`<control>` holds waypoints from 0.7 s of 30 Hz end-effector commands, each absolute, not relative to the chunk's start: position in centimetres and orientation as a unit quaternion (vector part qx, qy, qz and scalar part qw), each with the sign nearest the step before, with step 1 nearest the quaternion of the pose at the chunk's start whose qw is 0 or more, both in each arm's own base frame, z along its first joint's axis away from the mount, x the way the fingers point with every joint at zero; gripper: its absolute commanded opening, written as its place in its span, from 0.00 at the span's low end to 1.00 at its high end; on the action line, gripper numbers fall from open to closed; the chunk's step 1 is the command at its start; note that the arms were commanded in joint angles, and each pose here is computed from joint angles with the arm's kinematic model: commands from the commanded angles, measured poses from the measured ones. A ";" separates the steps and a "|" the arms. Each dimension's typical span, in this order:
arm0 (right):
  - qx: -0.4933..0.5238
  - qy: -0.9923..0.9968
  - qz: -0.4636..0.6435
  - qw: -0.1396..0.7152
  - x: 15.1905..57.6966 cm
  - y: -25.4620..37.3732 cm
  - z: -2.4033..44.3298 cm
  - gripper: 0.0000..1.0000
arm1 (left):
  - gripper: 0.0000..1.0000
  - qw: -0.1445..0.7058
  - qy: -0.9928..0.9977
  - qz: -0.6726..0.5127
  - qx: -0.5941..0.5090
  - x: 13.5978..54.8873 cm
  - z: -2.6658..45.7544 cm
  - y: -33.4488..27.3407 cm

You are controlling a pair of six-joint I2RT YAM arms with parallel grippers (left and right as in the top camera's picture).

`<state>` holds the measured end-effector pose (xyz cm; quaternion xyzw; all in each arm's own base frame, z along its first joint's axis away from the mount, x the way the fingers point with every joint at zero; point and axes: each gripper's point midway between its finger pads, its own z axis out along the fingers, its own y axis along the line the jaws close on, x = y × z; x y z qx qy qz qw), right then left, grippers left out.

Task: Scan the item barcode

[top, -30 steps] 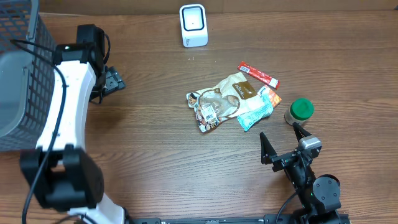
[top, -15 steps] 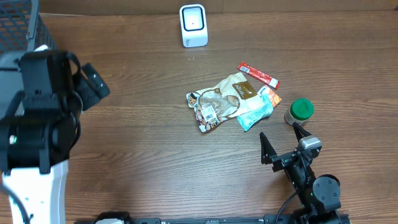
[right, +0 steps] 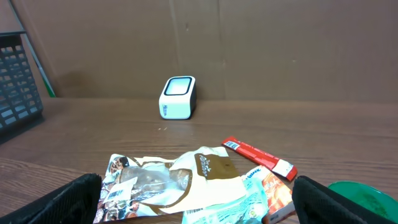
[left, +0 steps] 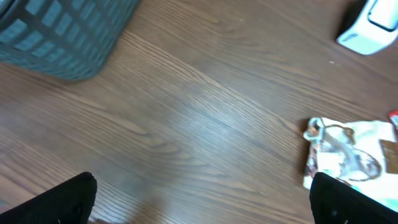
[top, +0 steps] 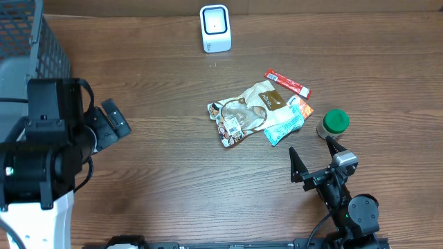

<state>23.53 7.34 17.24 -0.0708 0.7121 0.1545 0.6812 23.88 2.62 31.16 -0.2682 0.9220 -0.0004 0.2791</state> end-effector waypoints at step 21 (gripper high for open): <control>-0.068 0.711 0.155 0.682 23.5 7.3 17.0 1.00 | 1.00 0.482 0.844 -0.114 -0.206 22.4 30.4 -0.6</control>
